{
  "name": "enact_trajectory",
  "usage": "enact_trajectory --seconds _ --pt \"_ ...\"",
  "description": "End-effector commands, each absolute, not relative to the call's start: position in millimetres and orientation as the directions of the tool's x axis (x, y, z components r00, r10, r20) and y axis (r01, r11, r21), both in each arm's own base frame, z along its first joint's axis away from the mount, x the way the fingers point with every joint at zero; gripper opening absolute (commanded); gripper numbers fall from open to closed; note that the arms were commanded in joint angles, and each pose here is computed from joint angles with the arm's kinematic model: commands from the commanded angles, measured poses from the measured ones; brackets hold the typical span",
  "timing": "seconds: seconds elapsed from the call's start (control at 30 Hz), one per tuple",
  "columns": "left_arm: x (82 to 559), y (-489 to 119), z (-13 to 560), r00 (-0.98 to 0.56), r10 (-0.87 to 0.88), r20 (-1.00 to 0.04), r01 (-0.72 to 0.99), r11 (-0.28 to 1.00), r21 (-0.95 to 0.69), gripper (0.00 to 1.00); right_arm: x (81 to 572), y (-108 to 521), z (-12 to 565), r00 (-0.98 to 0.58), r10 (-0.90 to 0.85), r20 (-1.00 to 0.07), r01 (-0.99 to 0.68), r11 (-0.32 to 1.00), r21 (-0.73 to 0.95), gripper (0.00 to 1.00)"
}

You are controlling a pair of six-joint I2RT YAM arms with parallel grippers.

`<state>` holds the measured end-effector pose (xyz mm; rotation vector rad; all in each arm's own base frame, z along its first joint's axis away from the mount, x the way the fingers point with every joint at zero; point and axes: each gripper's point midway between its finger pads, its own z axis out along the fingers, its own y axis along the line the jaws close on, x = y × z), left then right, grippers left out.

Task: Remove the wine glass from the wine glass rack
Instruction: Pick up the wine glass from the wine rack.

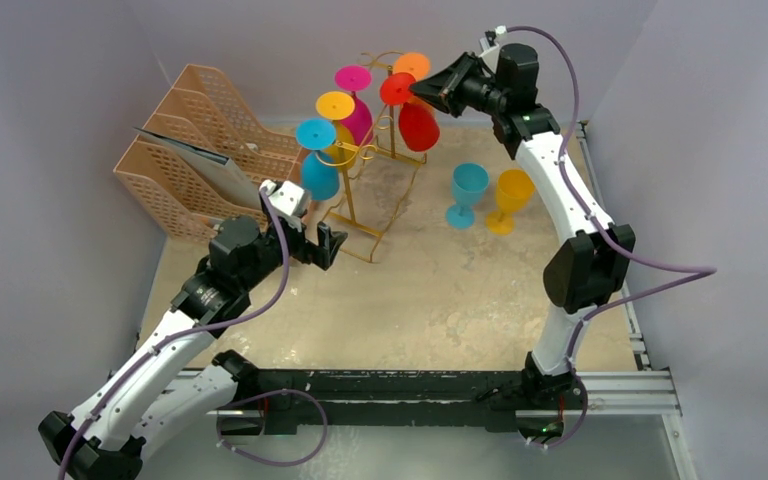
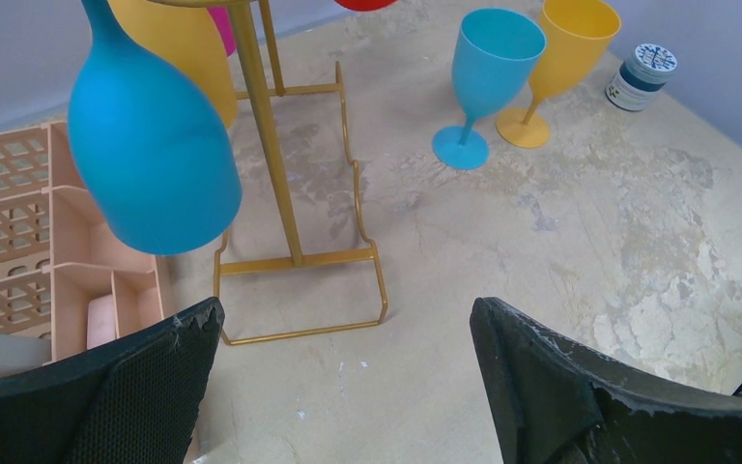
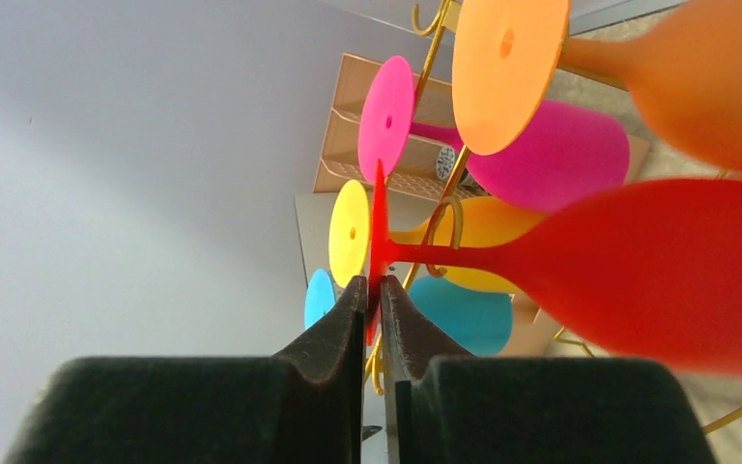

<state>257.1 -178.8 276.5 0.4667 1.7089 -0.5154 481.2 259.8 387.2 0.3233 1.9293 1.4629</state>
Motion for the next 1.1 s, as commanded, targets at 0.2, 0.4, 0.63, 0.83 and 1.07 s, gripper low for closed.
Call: enact_trajectory --seconds 0.2,0.4,0.63,0.83,1.07 --pt "252.4 -179.8 297.6 -0.166 -0.023 -0.986 0.578 0.808 -0.115 0.98 466.7 255.1 415.0 -0.694 0.584 -0.421 -0.265 0.336 0.904 0.07" --pt "249.8 -178.5 298.5 -0.169 -0.029 -0.985 0.577 0.807 -0.123 0.98 464.8 255.5 408.1 -0.705 0.577 -0.412 -0.249 0.342 0.906 0.04" --pt "247.2 -178.2 298.7 -0.176 -0.037 -0.984 0.578 0.805 -0.133 0.98 461.6 253.6 399.9 -0.711 0.578 -0.4 -0.229 0.348 0.909 0.02" --pt "244.2 -177.9 299.0 -0.189 -0.046 -0.981 0.578 0.802 -0.149 0.98 456.9 250.6 404.2 -0.706 0.599 -0.378 -0.227 0.314 0.922 0.0" --pt "238.8 -177.7 297.6 -0.214 -0.064 -0.975 0.578 0.797 -0.179 0.98 465.1 243.9 405.3 -0.659 0.666 -0.35 -0.212 0.282 0.936 0.0"
